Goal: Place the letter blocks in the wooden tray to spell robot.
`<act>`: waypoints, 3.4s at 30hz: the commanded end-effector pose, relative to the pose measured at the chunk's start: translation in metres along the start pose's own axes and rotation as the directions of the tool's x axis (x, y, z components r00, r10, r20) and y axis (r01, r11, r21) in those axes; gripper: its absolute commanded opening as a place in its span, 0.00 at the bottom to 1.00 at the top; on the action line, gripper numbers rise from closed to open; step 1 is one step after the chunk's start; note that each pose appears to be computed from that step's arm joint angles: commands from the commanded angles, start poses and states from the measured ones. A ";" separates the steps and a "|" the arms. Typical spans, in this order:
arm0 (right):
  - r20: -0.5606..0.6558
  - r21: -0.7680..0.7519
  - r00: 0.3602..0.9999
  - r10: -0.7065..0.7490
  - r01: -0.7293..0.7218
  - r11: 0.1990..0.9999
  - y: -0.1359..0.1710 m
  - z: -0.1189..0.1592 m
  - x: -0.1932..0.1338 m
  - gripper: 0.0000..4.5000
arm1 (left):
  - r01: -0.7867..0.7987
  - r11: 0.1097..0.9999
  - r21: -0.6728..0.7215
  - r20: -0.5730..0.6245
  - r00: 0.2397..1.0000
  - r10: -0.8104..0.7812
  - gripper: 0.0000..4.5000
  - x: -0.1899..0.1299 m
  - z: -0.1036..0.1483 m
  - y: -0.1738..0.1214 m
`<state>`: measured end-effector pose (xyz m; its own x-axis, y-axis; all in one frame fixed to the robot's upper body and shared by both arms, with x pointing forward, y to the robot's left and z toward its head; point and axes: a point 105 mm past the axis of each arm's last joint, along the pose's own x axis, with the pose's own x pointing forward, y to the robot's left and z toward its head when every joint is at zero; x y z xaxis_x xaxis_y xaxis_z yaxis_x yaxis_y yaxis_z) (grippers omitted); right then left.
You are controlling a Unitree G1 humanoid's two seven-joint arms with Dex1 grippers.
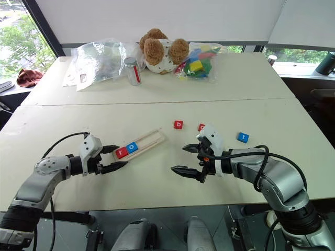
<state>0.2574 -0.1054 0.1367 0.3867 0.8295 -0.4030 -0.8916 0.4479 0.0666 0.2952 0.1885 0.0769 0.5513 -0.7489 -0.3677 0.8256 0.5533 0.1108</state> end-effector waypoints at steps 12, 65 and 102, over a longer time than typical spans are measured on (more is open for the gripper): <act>0.051 0.006 0.932 -0.359 0.359 0.933 -0.069 0.007 -0.061 1.00 | 0.363 0.890 0.276 -0.050 0.930 -0.364 0.69 0.048 0.051 -0.017; -0.071 0.248 0.793 -0.606 0.602 0.759 -0.099 0.030 0.085 1.00 | -0.078 0.992 0.101 0.126 0.990 0.064 0.99 -0.049 0.103 0.031; -0.152 0.194 0.508 -0.848 0.856 0.479 -0.070 -0.025 -0.046 0.25 | 0.344 0.918 0.196 0.066 0.930 -0.362 1.00 0.017 0.117 -0.040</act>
<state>0.3004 -0.1792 0.1197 0.8990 0.0309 -0.4368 -0.0940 0.9879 -0.1236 0.2849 0.1146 0.1671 0.2345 -0.9151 -0.3281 0.9713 0.2069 0.1173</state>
